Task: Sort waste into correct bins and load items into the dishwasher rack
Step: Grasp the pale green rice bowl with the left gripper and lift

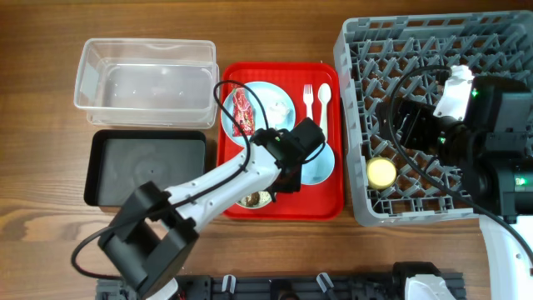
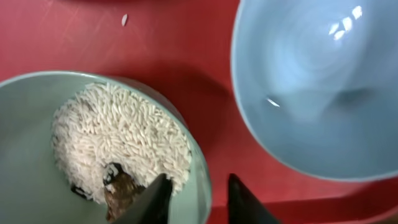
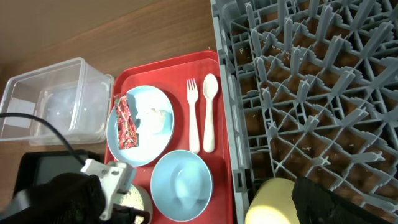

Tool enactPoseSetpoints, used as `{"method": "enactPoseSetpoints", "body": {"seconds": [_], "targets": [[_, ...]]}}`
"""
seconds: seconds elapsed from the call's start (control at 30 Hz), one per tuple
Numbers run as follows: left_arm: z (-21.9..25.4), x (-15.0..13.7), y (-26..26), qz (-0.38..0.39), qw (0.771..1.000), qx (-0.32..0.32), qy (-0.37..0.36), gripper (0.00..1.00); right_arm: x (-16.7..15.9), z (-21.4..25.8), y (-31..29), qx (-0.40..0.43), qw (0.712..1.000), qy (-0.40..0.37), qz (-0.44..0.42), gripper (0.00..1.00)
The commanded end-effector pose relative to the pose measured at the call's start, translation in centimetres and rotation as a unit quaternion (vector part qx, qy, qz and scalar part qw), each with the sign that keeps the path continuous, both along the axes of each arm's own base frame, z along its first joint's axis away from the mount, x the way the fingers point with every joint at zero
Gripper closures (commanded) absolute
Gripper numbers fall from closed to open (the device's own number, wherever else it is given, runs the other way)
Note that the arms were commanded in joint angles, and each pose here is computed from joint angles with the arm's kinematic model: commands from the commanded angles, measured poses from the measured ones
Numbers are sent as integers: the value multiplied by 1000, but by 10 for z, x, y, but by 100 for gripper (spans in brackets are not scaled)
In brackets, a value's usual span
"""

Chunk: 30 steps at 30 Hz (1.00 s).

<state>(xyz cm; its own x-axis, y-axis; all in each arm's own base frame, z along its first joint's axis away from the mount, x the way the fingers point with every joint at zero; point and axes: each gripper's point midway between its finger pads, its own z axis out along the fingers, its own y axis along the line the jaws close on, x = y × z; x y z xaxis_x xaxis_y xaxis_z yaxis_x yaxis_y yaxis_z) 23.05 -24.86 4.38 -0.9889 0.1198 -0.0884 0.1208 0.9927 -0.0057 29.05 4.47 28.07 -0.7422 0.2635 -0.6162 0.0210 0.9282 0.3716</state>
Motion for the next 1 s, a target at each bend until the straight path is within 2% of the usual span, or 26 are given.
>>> {"method": "enactPoseSetpoints", "body": {"seconds": [0.0, 0.07, 0.23, 0.4, 0.43, 0.53, 0.7, 0.8, 0.97], "targets": [[-18, -2, 8, -16, 999, 31, 7, 88, 2, 1, -3, -10, 1000, -3, -1, 0], [-18, 1, 6, -15, 999, 29, 0, 93, 2, 1, -3, -10, 1000, -4, -2, 0], [-18, 4, 3, -15, 1000, 23, -5, 95, 2, 1, -3, -9, 1000, -3, -2, 0], [-25, 0, 6, -16, 1000, 26, -2, 80, 2, 1, -3, -9, 1000, -3, -2, 0], [-28, -1, 7, -15, 1000, 27, -2, 80, 2, 1, -3, -9, 1000, -3, -2, 0], [-31, -4, 11, -14, 999, 32, 3, 96, 2, 1, -3, -9, 1000, -3, -2, 0], [-23, -4, 12, -11, 1000, 26, 1, 96, 2, 1, -3, -9, 1000, -3, -2, 0], [-1, -4, 17, 14, 1000, 8, 3, 96, 2, 1, -3, -9, 1000, -3, -2, 0], [69, 8, 21, 41, 992, -118, -14, 96, 2, 1, -3, -9, 1000, -4, -3, 1]]}}
